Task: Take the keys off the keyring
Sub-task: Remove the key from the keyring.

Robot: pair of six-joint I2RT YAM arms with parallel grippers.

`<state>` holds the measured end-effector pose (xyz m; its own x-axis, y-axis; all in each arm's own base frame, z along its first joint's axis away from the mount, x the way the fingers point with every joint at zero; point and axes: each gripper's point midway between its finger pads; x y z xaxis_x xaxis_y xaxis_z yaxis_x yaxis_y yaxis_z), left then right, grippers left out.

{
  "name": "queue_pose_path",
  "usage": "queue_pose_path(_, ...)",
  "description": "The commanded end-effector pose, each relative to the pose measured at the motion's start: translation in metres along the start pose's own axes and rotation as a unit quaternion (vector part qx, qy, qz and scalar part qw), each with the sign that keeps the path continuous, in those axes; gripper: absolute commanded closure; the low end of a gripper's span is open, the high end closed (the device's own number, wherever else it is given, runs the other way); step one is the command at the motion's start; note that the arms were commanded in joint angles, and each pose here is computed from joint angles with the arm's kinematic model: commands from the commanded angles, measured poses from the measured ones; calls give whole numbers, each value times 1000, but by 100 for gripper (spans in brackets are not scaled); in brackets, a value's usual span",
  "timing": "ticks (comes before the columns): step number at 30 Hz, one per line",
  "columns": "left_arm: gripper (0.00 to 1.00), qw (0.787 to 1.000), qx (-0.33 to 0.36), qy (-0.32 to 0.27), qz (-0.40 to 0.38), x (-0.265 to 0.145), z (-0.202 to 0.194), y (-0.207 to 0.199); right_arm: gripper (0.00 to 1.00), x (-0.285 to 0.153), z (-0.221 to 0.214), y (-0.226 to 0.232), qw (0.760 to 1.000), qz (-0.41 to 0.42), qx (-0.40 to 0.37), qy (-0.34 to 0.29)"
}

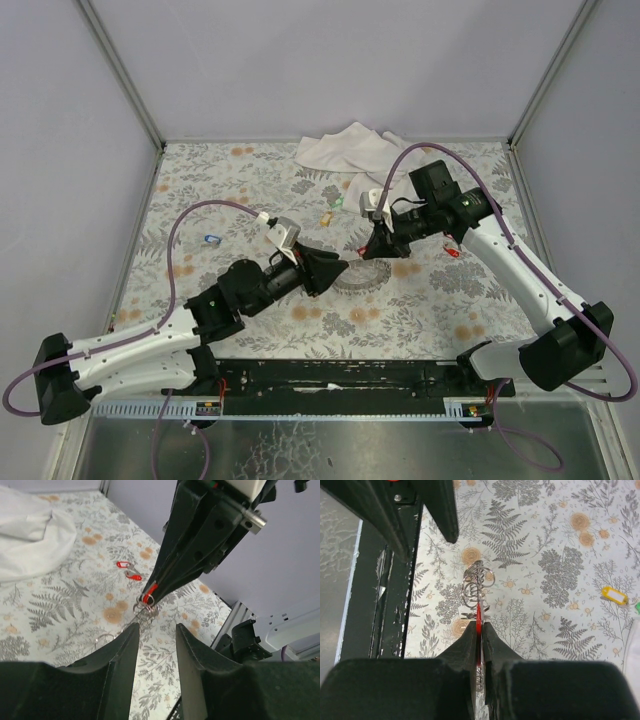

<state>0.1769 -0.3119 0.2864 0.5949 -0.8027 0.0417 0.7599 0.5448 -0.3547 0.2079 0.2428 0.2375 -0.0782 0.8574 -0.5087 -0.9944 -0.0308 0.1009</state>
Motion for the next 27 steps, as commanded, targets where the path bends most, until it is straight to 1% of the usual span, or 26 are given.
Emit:
queue_pose_path(1,65,998,-57,12,35,0,-1,5,100,-8,24,-17,998,-46,7,-29)
queue_pose_path(5,66,998,-40,-1,39,6,0,8,100,-9,24,-27,997,-73,23,-28)
queue_pose_path(8,68,999,-25,-12,40,13,4,9,100,-9,24,-31,996,-85,30,-27)
queue_pose_path(12,69,999,14,-21,41,19,6,12,100,-10,23,-34,995,-93,33,-26)
queue_pose_path(16,67,997,58,-23,44,23,6,16,100,-11,23,-34,995,-96,32,-24)
queue_pose_path(20,64,994,96,-28,36,27,10,15,100,-12,22,-36,994,-103,32,-21)
queue_pose_path(27,62,993,112,-16,12,37,5,11,100,-15,21,-37,993,-111,27,-16)
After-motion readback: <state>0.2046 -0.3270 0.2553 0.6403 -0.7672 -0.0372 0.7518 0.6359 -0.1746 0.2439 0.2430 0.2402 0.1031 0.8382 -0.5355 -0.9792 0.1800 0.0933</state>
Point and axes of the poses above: each gripper's point midway between its finger pads, its own x axis out along the fingers, its own y axis along the line the jaws close on, z = x × y, and after that the axes turned 5 degrees about x, right-handed
